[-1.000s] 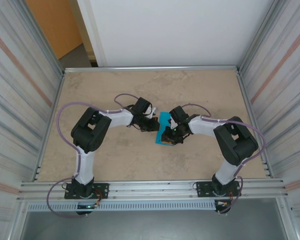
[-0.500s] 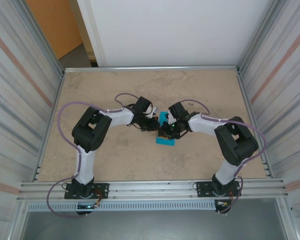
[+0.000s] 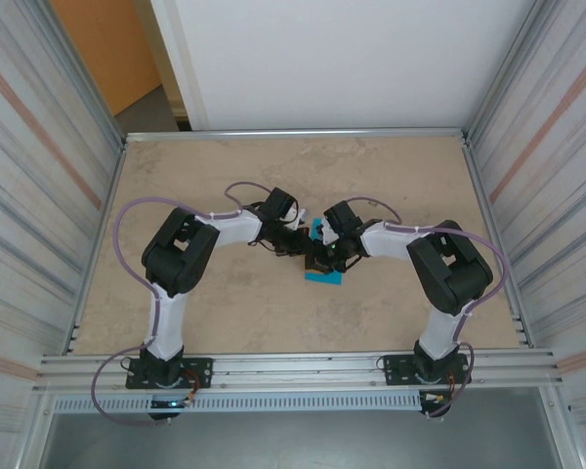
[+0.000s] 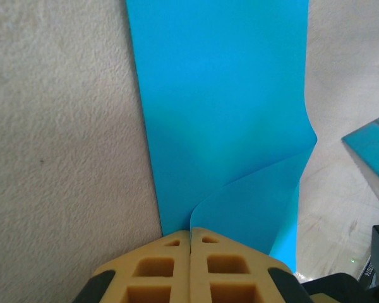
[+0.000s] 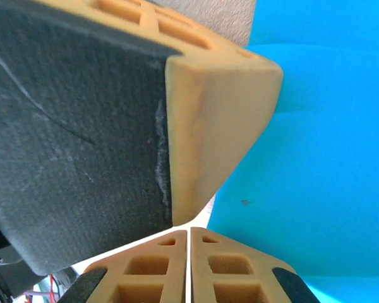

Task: Fold a paper plane with a square sheet of paper (pick it up from the middle)
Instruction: Fold the triangle a second time at the center of the table.

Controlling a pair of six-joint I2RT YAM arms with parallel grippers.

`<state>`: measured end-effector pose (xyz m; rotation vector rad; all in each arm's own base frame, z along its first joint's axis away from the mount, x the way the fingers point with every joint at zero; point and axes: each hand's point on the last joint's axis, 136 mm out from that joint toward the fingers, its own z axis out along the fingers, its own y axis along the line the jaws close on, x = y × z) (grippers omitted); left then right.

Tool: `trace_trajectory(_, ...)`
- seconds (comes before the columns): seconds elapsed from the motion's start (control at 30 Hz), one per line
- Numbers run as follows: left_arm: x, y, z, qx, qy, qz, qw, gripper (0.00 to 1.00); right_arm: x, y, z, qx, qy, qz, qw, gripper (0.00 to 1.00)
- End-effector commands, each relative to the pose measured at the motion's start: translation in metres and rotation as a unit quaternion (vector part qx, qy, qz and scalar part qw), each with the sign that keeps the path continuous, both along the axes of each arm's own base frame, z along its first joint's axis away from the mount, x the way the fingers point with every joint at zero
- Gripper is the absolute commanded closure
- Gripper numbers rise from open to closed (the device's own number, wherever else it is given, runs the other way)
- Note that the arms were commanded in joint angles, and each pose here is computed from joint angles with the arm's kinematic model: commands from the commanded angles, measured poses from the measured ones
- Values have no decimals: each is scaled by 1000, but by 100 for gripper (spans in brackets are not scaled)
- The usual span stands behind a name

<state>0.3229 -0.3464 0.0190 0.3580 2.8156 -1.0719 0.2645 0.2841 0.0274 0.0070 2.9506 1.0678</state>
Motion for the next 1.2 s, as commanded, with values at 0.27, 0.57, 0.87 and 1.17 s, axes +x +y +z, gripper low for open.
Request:
trace_trajectory(0.27,-19,28,-51,74,58,7,996,100,-5,5,-12,1,7,25,1000,90)
trace_trajectory(0.57,-20,29,-54,75,61,7,995,99,-10,1,-24,-9,17,27,999,90)
trace_trajectory(0.87,-21,30,-55,75,63,7,995,99,-11,-2,-23,-11,10,26,1000,90)
trace_trajectory(1.17,-20,30,-54,75,63,8,995,99,12,-11,9,17,-33,-6,999,87)
